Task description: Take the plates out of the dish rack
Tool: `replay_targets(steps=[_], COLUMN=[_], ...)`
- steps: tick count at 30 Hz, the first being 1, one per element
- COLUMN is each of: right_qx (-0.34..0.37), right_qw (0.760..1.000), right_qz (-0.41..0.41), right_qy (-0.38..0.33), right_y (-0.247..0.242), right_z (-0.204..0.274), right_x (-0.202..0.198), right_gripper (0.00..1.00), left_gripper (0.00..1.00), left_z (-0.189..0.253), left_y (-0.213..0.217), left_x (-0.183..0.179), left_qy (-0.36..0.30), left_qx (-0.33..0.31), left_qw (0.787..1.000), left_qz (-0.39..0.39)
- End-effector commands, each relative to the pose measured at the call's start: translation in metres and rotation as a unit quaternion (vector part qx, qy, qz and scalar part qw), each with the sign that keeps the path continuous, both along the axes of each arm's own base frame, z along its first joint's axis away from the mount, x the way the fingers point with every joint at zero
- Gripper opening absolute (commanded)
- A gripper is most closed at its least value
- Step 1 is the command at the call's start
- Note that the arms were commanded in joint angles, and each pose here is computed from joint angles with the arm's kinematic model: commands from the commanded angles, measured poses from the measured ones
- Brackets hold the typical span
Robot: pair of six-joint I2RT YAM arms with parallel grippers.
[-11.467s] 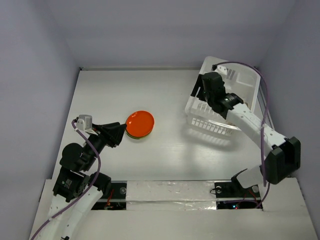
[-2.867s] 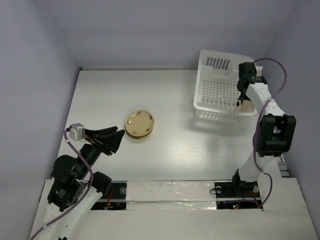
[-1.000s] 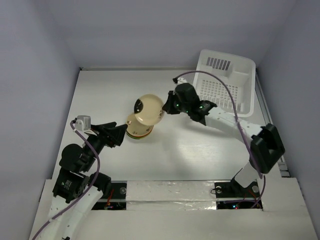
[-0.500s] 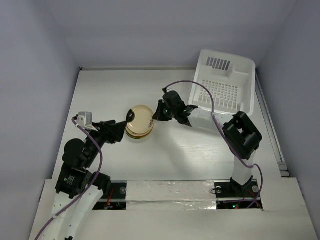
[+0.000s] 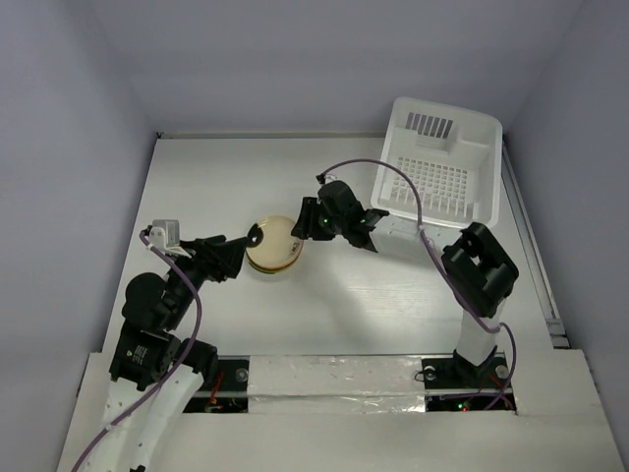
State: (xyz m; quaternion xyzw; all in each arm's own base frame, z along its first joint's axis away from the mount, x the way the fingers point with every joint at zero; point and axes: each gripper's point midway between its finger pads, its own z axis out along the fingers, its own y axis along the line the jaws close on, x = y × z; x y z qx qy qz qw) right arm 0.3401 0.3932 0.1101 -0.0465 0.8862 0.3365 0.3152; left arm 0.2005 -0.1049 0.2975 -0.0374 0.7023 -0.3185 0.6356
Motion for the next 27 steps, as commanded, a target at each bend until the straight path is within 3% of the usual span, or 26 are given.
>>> replay_targets(steps=[1, 6, 10, 12, 14, 15, 19, 21, 22, 23, 25, 27], right_qx=[0.021, -0.002, 0.001, 0.02, 0.03, 0.056, 0.139, 0.149, 0.168, 0.172, 0.179, 0.191], right_qw=[0.998, 0.995, 0.987, 0.981, 0.974, 0.965, 0.923, 0.907, 0.891, 0.883, 0.87, 0.857], right_qz=[-0.013, -0.054, -0.081, -0.089, -0.07, -0.078, -0.109, -0.143, -0.158, -0.17, -0.175, -0.194], right_qy=[-0.05, -0.087, -0.137, -0.173, -0.214, -0.245, -0.342, -0.366, -0.392, -0.403, -0.425, -0.437], right_y=[-0.004, -0.036, -0.062, -0.076, -0.082, -0.088, -0.149, -0.179, -0.203, -0.215, -0.233, -0.255], right_z=[0.042, 0.062, 0.097, 0.132, 0.158, 0.182, 0.269, 0.289, 0.311, 0.319, 0.333, 0.349], right_x=[0.004, -0.003, -0.011, -0.022, -0.039, -0.041, -0.086, -0.097, -0.112, -0.117, -0.13, -0.142], right_gripper=[0.52, 0.58, 0.55, 0.35, 0.04, 0.0, 0.0, 0.04, 0.08, 0.17, 0.26, 0.43], left_gripper=[0.6, 0.62, 0.74, 0.78, 0.82, 0.84, 0.88, 0.89, 0.89, 0.89, 0.89, 0.88], left_z=[0.008, 0.008, 0.011, 0.014, 0.017, 0.021, 0.035, 0.048, 0.054, 0.061, 0.087, 0.114], left_y=[-0.003, -0.002, -0.006, -0.007, -0.006, -0.005, -0.003, -0.003, -0.003, -0.003, 0.002, 0.012], left_x=[0.004, 0.005, 0.002, 0.0, -0.002, -0.003, -0.003, -0.006, -0.007, -0.007, -0.012, -0.016], left_qy=[-0.018, -0.018, -0.026, -0.032, -0.038, -0.043, -0.06, -0.072, -0.078, -0.084, -0.115, -0.146], left_qx=[-0.004, -0.004, -0.004, -0.004, -0.003, -0.004, -0.007, -0.008, -0.008, -0.007, -0.008, -0.006], left_qw=[1.0, 1.0, 0.999, 0.999, 0.999, 0.999, 0.998, 0.997, 0.997, 0.996, 0.993, 0.989], left_qz=[-0.005, -0.004, -0.018, -0.023, -0.021, -0.02, -0.016, -0.018, -0.019, -0.017, -0.008, 0.014])
